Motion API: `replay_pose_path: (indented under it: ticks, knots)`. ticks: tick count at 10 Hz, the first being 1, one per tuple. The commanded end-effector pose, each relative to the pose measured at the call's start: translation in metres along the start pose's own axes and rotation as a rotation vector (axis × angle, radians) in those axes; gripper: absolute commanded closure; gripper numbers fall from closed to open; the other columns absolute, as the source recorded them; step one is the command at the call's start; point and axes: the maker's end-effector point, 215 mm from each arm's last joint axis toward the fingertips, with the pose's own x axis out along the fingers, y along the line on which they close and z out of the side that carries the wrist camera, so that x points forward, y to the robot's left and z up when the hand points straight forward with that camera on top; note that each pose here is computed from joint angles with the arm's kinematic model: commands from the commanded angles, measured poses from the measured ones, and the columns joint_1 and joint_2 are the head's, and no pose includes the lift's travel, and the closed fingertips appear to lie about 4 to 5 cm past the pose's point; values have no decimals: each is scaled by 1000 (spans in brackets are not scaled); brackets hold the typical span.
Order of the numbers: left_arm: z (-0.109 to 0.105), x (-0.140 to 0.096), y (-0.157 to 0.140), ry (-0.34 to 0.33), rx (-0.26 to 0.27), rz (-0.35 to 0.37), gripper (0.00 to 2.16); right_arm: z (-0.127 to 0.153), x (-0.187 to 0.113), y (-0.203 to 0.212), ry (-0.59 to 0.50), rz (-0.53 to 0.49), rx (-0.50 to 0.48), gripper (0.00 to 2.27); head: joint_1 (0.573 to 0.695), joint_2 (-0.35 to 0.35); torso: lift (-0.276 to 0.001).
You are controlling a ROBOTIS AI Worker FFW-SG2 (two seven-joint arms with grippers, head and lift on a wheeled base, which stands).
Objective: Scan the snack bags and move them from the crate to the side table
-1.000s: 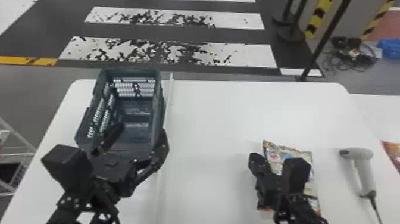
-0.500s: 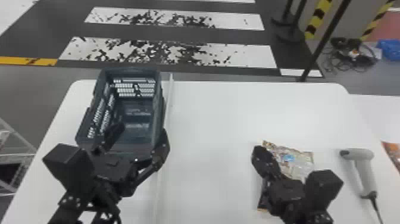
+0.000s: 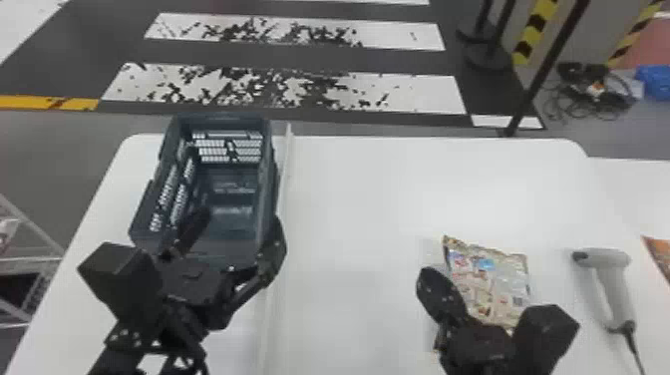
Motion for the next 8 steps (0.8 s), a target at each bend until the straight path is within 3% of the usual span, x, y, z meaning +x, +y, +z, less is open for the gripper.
replay_pose_path:
  ticks: [1,4,8]
  knots:
    - [-4,1,0,6,-4,2,46,-33,3,5,55,14,11,2243,695,-4,-87]
    - [-4,1,1,5,-4,6,46,-65,2,1,111,10,-3,2243,695,22,-87]
    - [-6,2,-1,6,-8,1,46,-76,0,-22,126,-34,-8,2243,695,1,-87]
